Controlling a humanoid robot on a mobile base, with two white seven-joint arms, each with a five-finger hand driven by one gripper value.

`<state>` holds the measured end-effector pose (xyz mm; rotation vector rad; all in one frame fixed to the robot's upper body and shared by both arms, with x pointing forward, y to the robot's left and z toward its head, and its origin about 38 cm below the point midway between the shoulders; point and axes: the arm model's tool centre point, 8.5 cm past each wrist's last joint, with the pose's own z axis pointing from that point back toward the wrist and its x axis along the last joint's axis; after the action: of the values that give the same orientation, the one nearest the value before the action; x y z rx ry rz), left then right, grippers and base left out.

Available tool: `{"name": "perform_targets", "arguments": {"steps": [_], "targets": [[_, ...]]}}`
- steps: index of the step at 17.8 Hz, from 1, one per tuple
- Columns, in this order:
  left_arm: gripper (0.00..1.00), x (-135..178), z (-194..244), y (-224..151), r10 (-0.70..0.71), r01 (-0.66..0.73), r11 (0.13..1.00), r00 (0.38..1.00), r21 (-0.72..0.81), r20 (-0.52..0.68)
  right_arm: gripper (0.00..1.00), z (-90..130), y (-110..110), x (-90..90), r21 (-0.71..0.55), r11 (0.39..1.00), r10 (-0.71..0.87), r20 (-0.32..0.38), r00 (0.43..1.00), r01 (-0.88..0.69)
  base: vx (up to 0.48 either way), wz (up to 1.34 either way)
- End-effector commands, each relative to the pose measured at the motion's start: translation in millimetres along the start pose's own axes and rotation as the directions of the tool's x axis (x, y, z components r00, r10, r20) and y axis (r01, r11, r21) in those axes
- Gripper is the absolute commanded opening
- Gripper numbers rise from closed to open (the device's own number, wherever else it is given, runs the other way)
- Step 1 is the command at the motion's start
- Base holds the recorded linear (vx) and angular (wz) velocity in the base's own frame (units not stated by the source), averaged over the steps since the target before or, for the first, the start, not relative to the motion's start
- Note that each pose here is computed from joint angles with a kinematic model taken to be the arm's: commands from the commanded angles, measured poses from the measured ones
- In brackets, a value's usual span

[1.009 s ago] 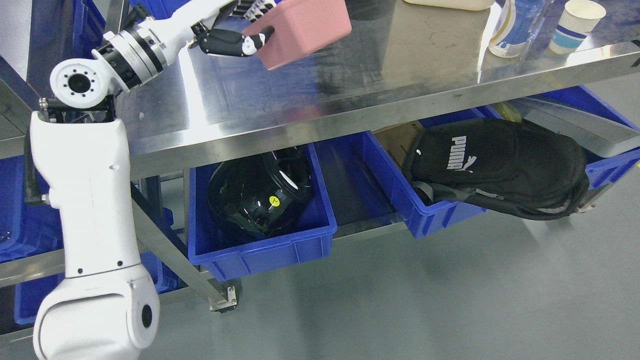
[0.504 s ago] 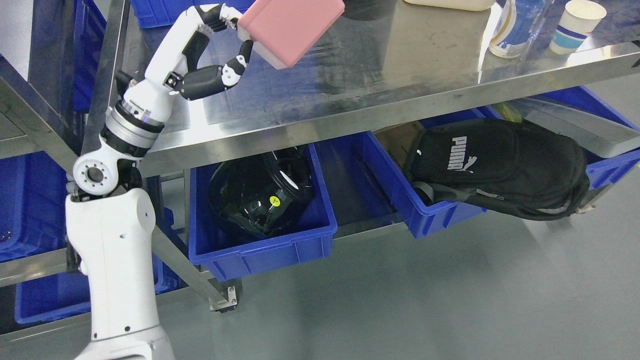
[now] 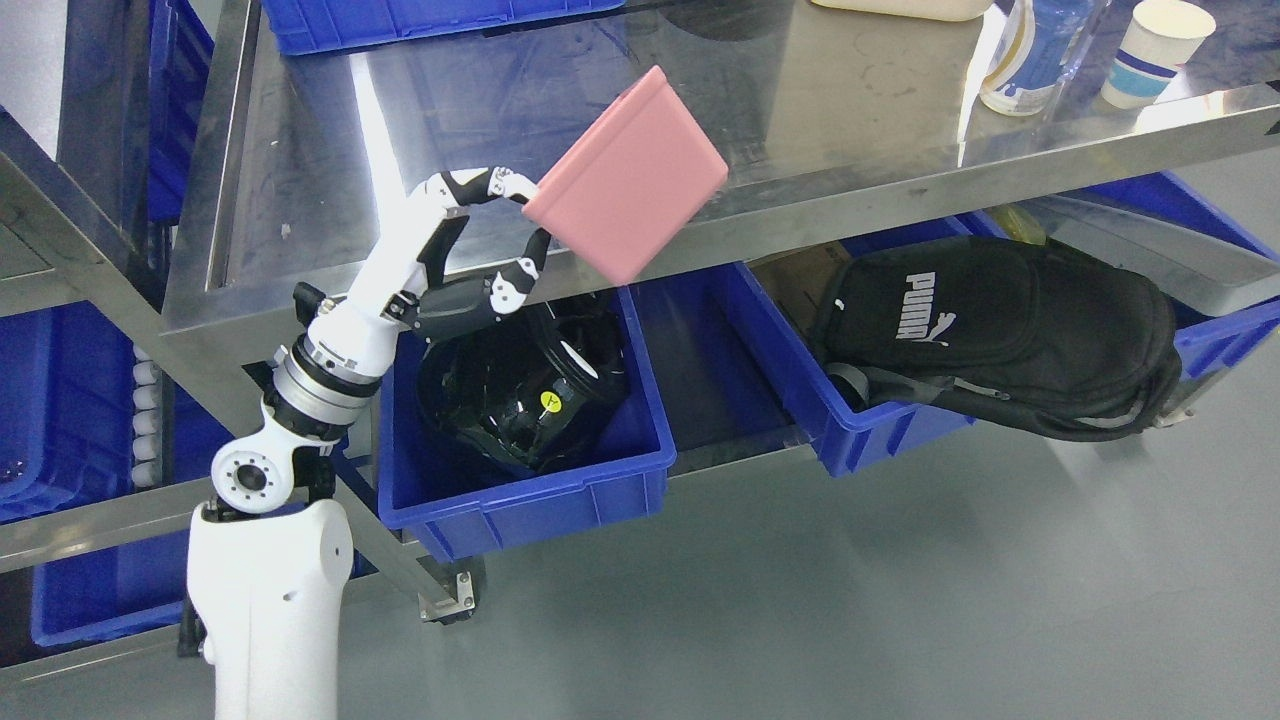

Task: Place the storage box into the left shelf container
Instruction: 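Lift the pink box off the shelf and pull it toward the robot, then hold the pink box in the left hand while turning to the other rack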

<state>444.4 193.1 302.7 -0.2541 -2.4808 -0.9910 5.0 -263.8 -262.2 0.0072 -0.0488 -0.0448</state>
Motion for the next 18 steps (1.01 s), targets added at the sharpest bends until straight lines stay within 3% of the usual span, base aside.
{"name": "perform_targets", "arguments": {"steps": [1, 9, 18], "targets": [[0.01, 23, 9, -14, -0.022, 0.023, 0.999, 0.999, -0.024, 0.037, 1.00, 2, 3, -10.2, 0.156, 0.988, -0.003, -0.008, 1.000, 0.004, 0.000, 0.00], [0.01, 20, 20, -20, -0.009, 0.010, 1.000, 1.000, -0.028, 0.012, 1.00, 2, 3, -10.2, 0.156, 0.988, -0.003, -0.008, 1.000, 0.004, -0.035, 0.25], [0.01, 18, 28, -31, 0.012, -0.012, 0.999, 1.000, -0.035, -0.005, 1.00, 2, 3, -10.2, 0.156, 0.988, -0.003, -0.008, 1.000, 0.004, -0.041, 0.96]]}}
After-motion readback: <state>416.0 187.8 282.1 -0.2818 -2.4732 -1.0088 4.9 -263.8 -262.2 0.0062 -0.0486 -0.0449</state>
